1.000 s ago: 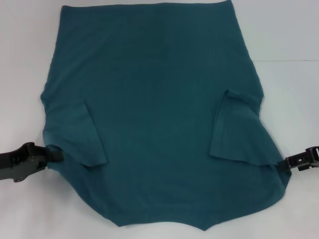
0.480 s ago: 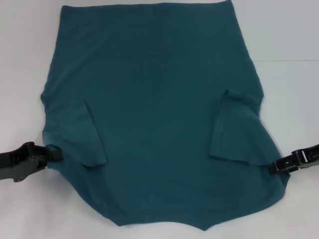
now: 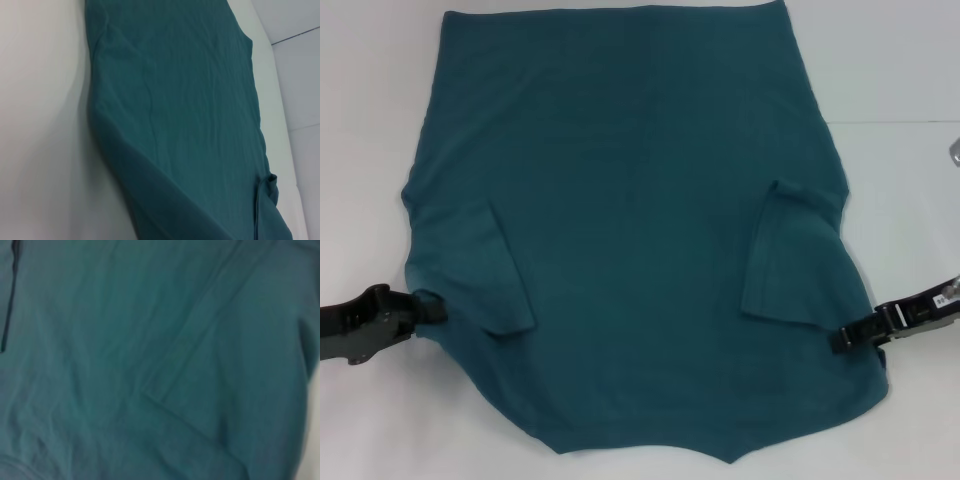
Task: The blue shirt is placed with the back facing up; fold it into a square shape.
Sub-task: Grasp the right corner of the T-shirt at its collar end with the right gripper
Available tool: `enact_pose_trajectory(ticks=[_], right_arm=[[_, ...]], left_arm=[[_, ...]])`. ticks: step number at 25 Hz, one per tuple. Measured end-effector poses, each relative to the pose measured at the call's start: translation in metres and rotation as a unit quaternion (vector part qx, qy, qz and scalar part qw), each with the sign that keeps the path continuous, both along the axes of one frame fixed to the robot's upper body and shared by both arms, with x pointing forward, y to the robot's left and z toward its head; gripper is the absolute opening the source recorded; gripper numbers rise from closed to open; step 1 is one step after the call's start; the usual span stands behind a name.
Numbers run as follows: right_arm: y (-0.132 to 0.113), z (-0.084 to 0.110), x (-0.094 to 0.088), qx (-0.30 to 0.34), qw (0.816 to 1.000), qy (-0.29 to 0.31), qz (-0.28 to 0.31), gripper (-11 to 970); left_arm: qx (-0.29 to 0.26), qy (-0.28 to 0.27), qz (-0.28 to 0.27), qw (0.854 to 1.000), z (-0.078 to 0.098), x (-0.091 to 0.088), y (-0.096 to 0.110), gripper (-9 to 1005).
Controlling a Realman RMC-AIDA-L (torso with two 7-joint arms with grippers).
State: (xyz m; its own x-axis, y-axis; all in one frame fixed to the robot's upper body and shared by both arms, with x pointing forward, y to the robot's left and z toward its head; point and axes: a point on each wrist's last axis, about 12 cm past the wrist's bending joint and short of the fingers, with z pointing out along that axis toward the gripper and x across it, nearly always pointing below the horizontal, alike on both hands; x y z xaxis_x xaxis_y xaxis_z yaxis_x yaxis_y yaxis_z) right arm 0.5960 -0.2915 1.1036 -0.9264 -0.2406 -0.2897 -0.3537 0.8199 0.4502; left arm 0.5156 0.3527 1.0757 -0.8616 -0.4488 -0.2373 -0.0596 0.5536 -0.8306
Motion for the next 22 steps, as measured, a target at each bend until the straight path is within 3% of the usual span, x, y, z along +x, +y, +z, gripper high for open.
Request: enact_pose_trajectory(ticks=[17,22], right_arm=[[0.0079,-0.0006,0.0009,-0.007,1.0,0.008,0.008,679],[0.0083,-0.0009,0.0009,-0.01,1.0,0.009,0.009,436]], left_arm=[[-0.004,-0.005,0.001,1.0,0.0018,0.002,-0.0009,30],[-0.004,-0.005,0.0,1.0,0.0021,0.0024,-0.0013,29]])
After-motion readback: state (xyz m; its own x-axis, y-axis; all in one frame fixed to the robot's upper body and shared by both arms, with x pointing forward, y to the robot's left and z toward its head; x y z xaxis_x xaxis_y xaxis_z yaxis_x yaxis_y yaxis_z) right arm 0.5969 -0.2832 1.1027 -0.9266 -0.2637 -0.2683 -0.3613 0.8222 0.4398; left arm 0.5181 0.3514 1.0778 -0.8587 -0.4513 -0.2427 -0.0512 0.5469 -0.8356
